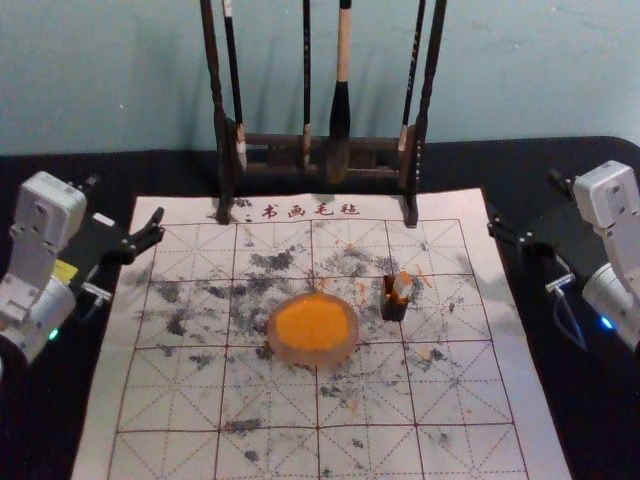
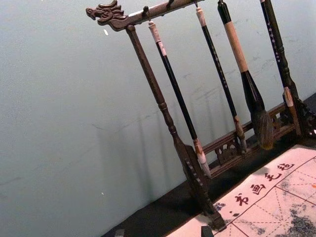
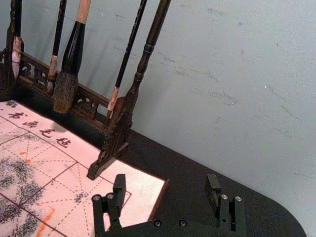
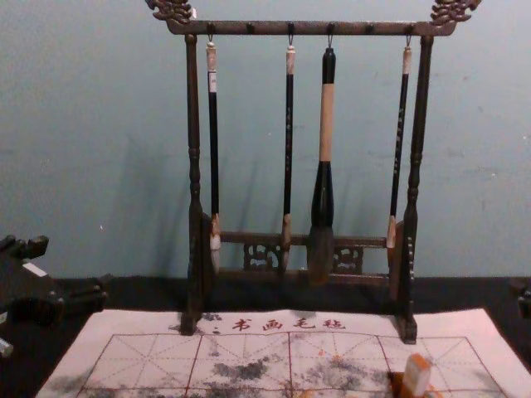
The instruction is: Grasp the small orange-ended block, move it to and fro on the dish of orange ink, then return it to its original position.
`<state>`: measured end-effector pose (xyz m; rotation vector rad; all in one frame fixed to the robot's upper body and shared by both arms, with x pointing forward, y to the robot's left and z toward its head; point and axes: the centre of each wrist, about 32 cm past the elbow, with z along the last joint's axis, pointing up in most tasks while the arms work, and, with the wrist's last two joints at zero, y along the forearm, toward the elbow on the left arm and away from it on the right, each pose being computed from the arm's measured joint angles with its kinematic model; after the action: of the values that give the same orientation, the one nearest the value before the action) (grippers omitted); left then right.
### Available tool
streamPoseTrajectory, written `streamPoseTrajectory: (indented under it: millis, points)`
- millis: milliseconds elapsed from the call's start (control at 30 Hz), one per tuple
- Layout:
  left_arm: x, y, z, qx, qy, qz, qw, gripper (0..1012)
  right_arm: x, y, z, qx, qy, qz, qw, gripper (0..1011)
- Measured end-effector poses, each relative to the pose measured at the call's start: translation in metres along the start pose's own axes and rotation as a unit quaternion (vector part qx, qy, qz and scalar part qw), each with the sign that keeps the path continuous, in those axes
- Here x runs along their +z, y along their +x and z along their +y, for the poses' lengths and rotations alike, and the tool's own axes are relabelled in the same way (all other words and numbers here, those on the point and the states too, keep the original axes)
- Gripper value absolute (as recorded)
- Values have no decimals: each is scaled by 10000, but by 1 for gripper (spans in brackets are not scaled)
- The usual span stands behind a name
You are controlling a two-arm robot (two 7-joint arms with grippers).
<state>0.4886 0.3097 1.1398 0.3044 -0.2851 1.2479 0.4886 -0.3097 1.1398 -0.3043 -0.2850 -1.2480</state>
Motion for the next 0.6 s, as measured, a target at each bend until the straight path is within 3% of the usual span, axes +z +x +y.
streamPoseTrajectory:
  millis: [600]
  points:
    - [0,0,0,0,0,0,10000,1001,0,0,0,0,-1,0,10000,1002]
